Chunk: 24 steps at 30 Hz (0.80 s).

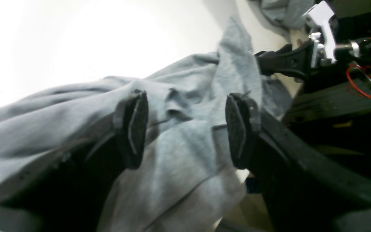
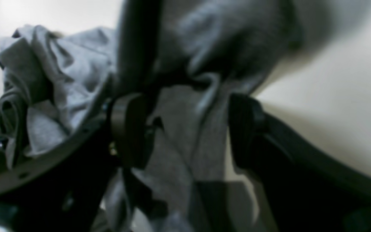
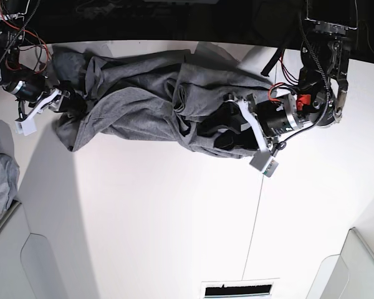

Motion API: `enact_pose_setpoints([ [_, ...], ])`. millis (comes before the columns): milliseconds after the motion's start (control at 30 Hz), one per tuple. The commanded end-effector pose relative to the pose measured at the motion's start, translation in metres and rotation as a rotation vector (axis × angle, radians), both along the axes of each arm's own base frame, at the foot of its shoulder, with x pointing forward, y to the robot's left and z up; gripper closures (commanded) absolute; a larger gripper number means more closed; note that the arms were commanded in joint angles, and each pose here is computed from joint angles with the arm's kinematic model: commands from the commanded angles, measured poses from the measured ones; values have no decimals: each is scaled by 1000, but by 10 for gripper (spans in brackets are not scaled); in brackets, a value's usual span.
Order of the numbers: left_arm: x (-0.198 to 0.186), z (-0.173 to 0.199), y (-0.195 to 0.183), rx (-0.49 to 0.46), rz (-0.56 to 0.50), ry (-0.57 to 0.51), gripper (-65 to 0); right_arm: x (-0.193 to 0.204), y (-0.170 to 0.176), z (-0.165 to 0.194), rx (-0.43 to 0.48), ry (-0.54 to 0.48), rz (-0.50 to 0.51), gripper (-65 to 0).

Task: Layout the t-shirt on the table in an organized manner, then fold the t-shirt properly
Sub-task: 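Fold the shirt's end with the left gripper toward the right gripper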

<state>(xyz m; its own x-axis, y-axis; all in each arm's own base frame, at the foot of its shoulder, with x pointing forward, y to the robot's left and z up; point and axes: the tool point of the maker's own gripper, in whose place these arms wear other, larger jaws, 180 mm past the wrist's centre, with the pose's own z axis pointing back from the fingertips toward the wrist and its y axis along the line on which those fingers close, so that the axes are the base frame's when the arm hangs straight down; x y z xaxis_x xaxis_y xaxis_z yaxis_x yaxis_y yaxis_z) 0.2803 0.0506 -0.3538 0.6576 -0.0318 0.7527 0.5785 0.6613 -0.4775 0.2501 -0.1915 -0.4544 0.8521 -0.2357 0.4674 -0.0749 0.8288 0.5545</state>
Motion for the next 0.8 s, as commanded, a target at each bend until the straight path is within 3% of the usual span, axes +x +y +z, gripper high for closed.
enact_pose_setpoints([
  [0,10,17,10,-16,17,-59,-397,2,9,2,13,-11,22,-404],
  [167,23,26,57,26,107,-90,-397,0,47,-2,89,-5,35,-403],
  [333,23,18,87,140,132,-90,-397,0,57,-3,111,-6,32,-385],
  [400,20,11,97,192,135,-87,-397,0,56,-3,107,-5,33,-277],
  [500,15,4,109,249,138,-85,-397,2,56,-2,107,-11,33,-2],
  [767,-5,-21,125,339,170,-16,-397,25,28,14,54,-76,-16,0],
])
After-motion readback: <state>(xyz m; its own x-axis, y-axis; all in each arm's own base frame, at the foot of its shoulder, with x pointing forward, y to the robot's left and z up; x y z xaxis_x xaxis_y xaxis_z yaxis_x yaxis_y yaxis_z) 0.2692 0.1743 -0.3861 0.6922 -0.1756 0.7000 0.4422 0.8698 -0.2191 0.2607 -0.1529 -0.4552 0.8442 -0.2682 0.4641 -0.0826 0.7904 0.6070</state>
